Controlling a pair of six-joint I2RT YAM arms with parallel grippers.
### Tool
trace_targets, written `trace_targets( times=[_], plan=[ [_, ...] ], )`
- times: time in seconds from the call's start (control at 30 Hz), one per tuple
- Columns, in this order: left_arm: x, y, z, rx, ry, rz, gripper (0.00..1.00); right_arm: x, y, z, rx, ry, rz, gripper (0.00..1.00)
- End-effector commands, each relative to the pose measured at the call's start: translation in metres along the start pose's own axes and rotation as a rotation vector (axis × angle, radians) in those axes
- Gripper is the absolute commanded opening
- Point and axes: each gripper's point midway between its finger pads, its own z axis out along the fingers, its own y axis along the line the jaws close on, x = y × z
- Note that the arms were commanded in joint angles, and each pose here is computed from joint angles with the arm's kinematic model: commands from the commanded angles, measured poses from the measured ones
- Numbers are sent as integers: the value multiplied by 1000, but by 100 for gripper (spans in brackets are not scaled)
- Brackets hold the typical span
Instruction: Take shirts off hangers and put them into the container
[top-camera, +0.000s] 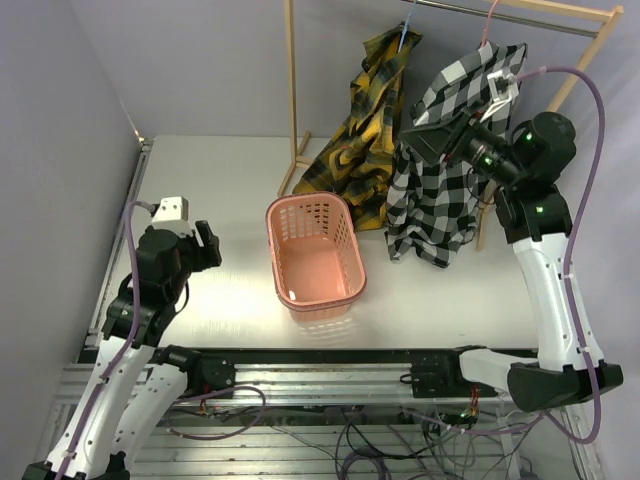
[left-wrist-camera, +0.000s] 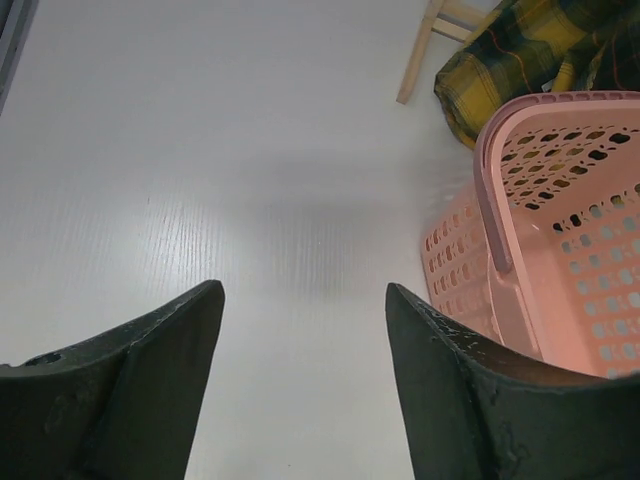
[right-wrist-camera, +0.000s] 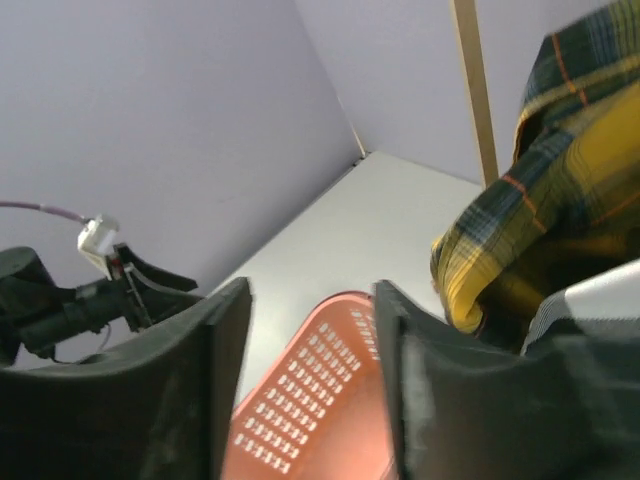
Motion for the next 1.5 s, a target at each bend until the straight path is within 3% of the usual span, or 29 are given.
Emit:
trace_targets(
  times=[0.0, 0.13, 0.3, 0.4, 0.57, 0.73, 0.97, 1.3, 1.47],
  plan=[
    [-9, -6, -6, 36, -26, 10, 76, -25, 19, 0, -49, -39, -74, 61],
    [-7, -6, -4, 35, -13, 11, 76, -47, 33, 0, -98, -110, -121, 67],
    [-6, -6, -2, 35, -4, 15, 73, -60, 24, 17, -57, -79, -97, 61],
    [-5, -6, -2, 36, -7, 15, 73, -59, 6, 46, 57, -32, -107, 55],
    [-3, -7, 0, 34, 7, 17, 71, -61, -23, 99, 354, 4, -201, 55],
    [-3, -4, -1, 20, 10, 14, 70, -36, -62, 125, 500, 15, -201, 52],
    [-3, -4, -2, 20, 4, 15, 69, -41, -50, 121, 579, -52, -233, 50],
    [0, -6, 2, 27, 21, 20, 69, -40, -63, 84, 747, -49, -230, 52],
    [0, -6, 2, 30, 23, 21, 69, -30, -66, 81, 752, -9, -230, 54]
  ],
)
